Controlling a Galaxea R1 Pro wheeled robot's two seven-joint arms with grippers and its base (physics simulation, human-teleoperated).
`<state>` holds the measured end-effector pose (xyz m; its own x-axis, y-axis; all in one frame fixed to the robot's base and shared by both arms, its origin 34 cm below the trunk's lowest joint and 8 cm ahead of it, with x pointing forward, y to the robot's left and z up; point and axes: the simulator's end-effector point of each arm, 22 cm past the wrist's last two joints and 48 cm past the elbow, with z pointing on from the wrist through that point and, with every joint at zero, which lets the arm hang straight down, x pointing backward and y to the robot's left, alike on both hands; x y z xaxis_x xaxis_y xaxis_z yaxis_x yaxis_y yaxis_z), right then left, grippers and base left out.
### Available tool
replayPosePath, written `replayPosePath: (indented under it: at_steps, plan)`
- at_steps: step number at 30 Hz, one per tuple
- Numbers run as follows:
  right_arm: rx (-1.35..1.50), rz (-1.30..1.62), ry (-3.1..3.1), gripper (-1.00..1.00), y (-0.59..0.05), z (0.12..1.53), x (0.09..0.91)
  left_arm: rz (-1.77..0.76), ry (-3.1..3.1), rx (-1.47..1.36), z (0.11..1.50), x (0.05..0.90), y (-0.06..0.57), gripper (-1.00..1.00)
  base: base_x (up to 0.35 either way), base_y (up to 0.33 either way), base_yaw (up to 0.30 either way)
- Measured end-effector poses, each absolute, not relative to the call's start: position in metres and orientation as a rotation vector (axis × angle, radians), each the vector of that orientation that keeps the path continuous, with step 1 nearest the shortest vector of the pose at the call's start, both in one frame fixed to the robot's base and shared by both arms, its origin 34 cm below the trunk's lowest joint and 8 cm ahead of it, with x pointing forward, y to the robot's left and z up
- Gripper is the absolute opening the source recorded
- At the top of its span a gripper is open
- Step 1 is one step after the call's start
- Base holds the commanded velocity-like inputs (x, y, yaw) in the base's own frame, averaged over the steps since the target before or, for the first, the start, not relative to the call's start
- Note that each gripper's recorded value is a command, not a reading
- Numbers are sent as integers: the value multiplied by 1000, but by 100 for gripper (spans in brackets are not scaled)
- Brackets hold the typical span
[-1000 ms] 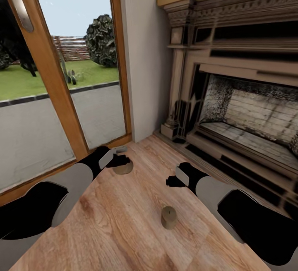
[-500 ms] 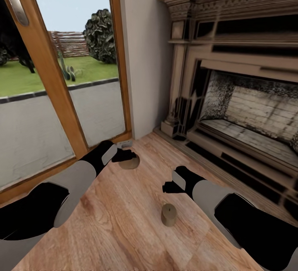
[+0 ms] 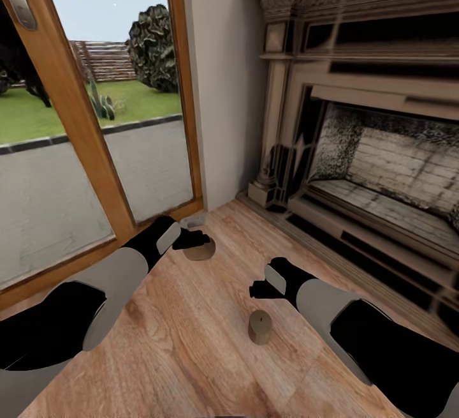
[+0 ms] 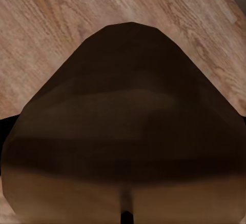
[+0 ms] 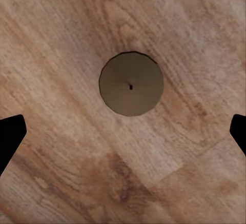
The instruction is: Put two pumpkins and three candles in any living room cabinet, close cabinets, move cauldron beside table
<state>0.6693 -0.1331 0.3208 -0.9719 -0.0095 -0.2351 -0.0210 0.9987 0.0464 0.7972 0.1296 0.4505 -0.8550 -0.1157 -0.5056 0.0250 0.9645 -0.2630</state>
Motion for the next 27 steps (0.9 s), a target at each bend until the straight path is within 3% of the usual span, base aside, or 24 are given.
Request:
replayPosePath:
  at_steps: [21, 27]
  plan:
    - [-22, 70, 2937, 100, -134, 301, 663, -353, 2607, -71, 426, 795, 129, -100, 2, 0, 0]
    - [-22, 71, 2946, 100, -134, 296, 661, -355, 2616, -71, 420, 794, 127, -100, 168, 0, 0]
